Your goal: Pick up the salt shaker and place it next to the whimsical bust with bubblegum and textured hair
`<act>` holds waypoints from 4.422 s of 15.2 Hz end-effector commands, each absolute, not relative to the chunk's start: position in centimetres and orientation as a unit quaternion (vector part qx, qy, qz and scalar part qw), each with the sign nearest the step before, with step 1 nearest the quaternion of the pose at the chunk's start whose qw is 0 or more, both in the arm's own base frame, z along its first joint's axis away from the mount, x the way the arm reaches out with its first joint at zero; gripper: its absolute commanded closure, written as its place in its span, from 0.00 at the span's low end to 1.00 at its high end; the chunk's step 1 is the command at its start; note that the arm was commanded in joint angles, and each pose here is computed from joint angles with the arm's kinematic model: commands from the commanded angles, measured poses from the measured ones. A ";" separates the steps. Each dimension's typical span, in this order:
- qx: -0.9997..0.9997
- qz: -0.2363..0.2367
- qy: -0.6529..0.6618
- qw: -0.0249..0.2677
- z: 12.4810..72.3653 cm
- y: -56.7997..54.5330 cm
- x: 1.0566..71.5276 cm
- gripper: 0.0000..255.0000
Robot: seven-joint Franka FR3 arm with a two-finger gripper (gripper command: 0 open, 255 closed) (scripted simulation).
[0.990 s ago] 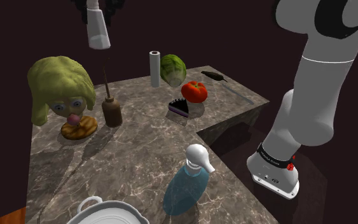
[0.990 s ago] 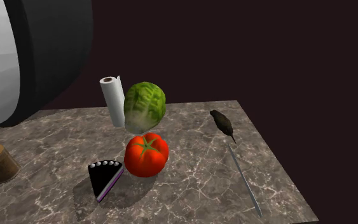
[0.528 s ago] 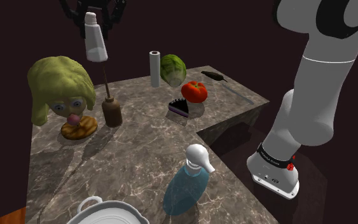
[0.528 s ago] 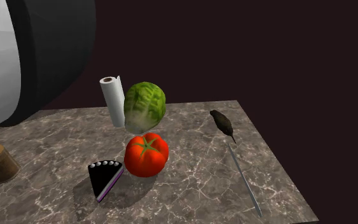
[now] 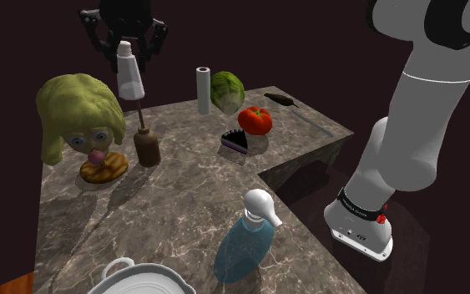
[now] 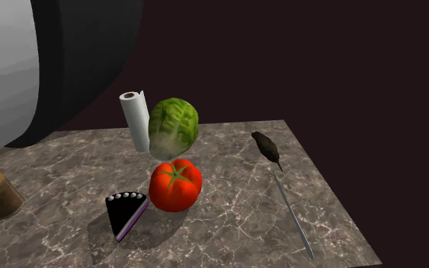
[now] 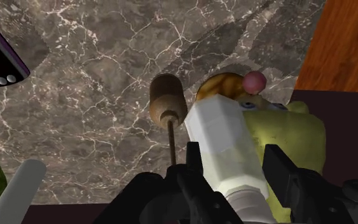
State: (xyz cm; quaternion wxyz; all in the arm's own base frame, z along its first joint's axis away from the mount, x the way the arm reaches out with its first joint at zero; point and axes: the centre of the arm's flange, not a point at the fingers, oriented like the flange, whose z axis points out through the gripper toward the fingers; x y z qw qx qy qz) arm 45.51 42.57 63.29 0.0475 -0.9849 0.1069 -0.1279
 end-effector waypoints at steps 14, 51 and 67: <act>-0.985 -0.128 0.107 0.048 55.3 42.5 45.6 1.00; -0.985 -0.128 0.107 0.048 35.8 42.5 45.6 1.00; -0.985 -0.128 0.107 0.048 34.6 42.5 45.6 0.00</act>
